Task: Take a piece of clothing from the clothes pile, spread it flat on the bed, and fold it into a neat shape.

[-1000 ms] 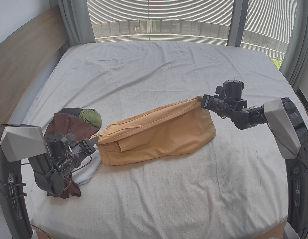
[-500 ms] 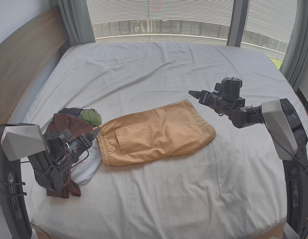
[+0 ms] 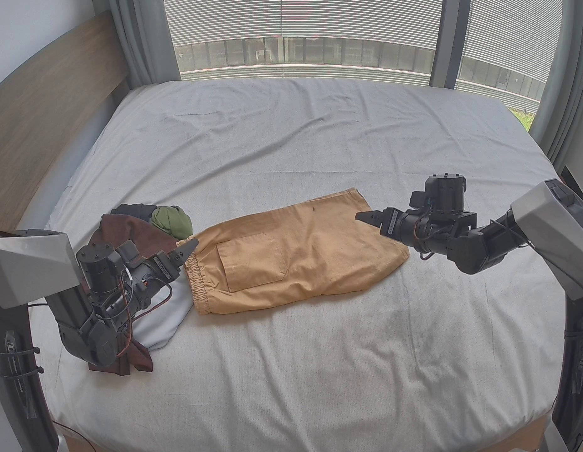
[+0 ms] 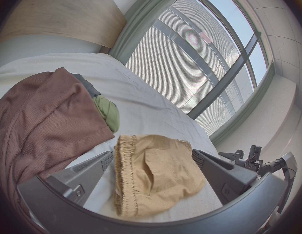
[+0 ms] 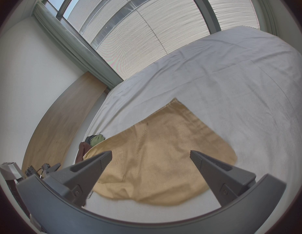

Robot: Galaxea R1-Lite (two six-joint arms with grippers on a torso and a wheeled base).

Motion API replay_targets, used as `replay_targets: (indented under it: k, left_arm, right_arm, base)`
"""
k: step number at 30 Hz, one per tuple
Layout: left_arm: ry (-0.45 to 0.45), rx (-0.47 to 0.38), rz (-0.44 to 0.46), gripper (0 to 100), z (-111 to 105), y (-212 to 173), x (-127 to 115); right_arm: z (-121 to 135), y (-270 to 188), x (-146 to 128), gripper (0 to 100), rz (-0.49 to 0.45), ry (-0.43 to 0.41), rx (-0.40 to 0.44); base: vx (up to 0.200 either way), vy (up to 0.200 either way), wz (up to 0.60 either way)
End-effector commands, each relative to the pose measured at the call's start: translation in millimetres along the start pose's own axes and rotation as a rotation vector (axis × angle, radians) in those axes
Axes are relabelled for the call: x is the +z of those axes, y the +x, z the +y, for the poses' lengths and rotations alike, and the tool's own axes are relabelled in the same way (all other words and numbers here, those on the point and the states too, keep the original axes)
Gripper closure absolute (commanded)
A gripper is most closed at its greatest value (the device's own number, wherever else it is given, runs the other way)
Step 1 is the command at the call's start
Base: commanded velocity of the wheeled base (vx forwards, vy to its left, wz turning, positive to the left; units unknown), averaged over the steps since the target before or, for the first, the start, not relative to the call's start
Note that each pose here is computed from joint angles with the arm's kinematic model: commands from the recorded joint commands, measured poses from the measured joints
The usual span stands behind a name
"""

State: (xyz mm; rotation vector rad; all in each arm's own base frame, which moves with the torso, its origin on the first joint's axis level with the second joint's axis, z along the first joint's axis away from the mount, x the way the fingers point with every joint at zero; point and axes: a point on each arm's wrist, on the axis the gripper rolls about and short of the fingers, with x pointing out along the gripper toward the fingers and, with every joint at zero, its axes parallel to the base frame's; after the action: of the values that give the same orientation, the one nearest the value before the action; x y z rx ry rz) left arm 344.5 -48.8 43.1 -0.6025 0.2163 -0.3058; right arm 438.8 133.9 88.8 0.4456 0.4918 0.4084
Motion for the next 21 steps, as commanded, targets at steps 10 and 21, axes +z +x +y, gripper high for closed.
replay_targets:
  k: [10,21]
  left_arm:
    - [0.014,-0.075,0.077,0,-28,-18,-11]
    - [0.015,-0.073,0.08,0,-27,-18,-11]
  right_arm:
    - [-1,-23,-52,0,0.111,0.033,-0.059]
    - [-17,-6,-76,0,0.174,0.056,-0.094]
  base:
    - [0.0,0.0,0.0]
    - [0.0,0.0,0.0]
